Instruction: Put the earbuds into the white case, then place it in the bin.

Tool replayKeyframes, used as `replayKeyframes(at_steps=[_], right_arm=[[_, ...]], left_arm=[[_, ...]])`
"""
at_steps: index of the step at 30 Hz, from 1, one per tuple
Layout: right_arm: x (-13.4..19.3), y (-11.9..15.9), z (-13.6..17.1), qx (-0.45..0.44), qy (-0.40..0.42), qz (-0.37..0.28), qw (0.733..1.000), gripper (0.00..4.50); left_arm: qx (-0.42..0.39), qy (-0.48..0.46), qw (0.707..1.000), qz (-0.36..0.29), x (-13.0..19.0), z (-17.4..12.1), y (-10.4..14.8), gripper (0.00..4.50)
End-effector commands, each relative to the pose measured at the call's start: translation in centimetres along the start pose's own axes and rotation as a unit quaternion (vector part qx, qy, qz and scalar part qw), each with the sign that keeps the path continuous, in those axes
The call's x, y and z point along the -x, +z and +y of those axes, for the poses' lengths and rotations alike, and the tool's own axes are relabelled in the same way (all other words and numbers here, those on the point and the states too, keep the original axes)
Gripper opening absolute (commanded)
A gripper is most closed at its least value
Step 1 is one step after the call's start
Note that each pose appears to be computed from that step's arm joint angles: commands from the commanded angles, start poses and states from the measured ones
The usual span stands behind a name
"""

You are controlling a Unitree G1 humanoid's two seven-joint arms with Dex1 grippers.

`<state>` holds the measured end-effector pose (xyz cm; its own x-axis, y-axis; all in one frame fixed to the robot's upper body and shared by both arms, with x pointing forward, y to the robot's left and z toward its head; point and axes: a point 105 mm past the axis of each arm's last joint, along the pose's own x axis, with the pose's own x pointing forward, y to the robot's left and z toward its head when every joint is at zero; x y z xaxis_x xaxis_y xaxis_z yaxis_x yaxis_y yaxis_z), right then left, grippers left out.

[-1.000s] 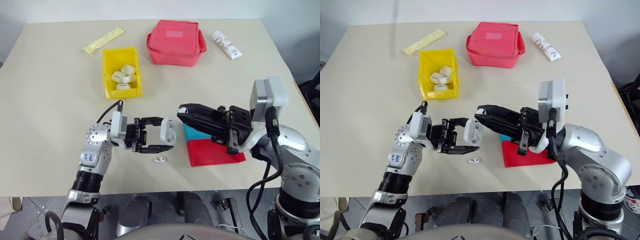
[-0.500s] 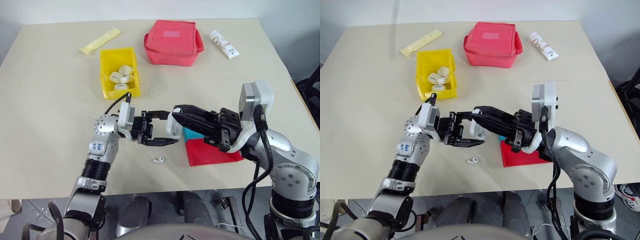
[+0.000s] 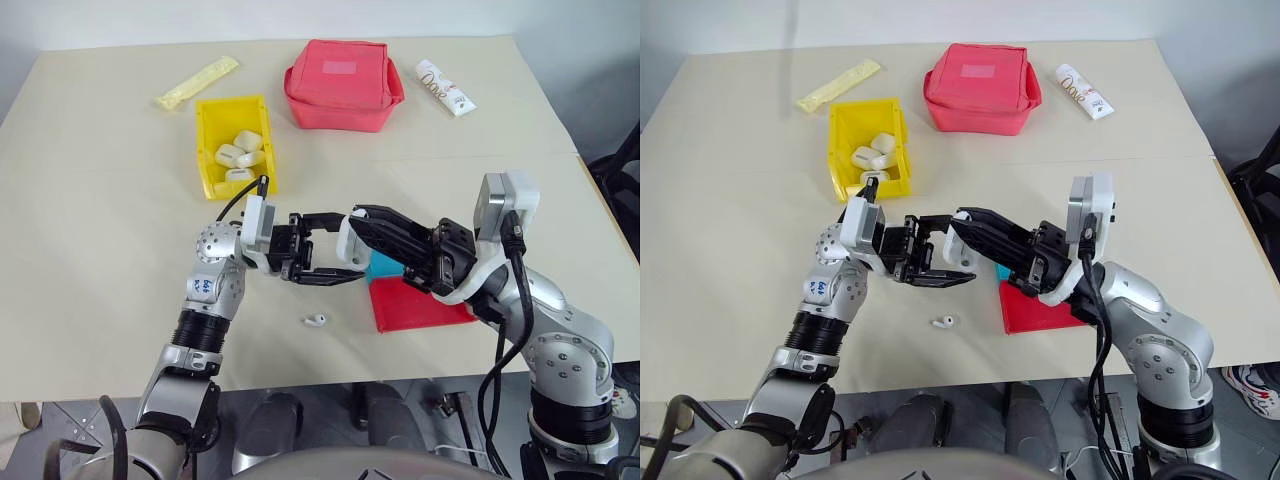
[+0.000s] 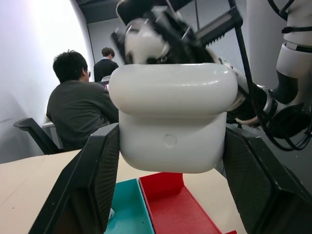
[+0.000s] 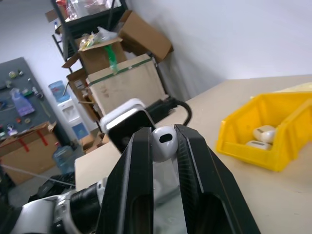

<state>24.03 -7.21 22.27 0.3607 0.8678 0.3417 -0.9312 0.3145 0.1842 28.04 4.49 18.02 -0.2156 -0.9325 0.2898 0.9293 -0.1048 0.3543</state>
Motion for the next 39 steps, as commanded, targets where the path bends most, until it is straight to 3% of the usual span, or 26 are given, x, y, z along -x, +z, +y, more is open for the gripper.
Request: replayKeyframes(at_steps=[1,22,35,39], right_arm=[[-0.1,-0.4,0.0,0.000,0.007,-0.011,1.000,0.34],[-0.9,-2.9,-0.4,-0.035,0.004,-0.051,0.998,0.34],[1.2,-5.6,-1.3,-0.021,-0.028,-0.011,0.999,0.34],[1.9,-7.2,-1.5,-0.015,-0.032,0.034,0.999,0.34]], left_arm=[[-0.030,-0.019,0.999,-0.022,-1.1,0.3,1.8,2.78],[-0.045,0.007,0.998,-0.049,-2.1,1.3,2.7,2.78],[-0.049,0.031,0.996,-0.064,-2.1,1.8,3.1,2.78],[-0.052,0.036,0.996,-0.067,-2.0,1.9,3.2,2.78]])
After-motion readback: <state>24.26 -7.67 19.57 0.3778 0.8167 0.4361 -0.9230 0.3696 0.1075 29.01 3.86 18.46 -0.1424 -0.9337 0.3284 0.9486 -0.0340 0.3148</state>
